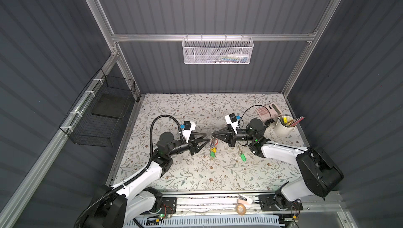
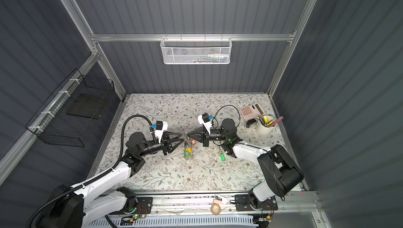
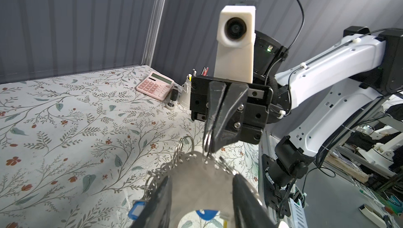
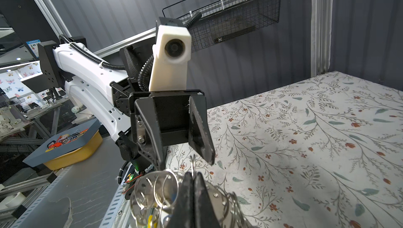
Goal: Put the keys on the keyring
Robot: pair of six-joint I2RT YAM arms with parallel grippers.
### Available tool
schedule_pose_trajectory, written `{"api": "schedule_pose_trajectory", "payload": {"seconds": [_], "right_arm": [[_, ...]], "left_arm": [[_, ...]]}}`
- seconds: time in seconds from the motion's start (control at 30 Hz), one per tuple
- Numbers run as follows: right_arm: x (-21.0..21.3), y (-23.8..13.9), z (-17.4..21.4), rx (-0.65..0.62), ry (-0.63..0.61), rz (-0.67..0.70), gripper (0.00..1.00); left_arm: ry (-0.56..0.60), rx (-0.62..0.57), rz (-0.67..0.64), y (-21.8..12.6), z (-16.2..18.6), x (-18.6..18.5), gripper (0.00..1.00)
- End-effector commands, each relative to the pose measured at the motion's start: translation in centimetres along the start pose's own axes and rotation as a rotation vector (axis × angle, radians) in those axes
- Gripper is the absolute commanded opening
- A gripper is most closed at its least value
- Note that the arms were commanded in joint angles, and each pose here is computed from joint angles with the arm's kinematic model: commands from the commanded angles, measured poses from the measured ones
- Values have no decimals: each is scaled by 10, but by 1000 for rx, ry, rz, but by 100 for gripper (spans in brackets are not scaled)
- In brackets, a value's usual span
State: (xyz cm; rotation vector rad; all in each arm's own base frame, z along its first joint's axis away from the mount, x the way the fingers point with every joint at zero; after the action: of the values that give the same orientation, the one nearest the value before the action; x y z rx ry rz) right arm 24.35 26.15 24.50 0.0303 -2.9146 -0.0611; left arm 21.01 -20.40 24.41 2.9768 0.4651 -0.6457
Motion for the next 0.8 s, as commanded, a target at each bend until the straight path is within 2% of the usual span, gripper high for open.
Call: {"api": "schedule_pose_trajectory", "payload": {"seconds": [0.0,0.27,0.77], "right_arm": [[5,1,-18,-46,-57,-43,0],[5,1,-17,-43,-45,-50,0],[5,1,-16,-39,-36,-51,0]], "left_arm": [[24,-17,24,1,-2,-3,46],[29,-36,-10,4,-4,3,43],[32,-34,66,13,-5,-3,43]]}}
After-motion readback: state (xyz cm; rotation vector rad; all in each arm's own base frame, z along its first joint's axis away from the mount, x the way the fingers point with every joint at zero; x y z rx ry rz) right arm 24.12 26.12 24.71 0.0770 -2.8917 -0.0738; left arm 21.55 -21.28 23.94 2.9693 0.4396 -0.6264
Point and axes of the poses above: each gripper's point midway between its finger pads, its own y axis out along the fingers, its own x axis along the line the jaws close on, z = x × y, the point moved 6 cm from there along -y, back along the fingers, and after that the axes turned 4 degrees about -y, right-handed, at the moved point
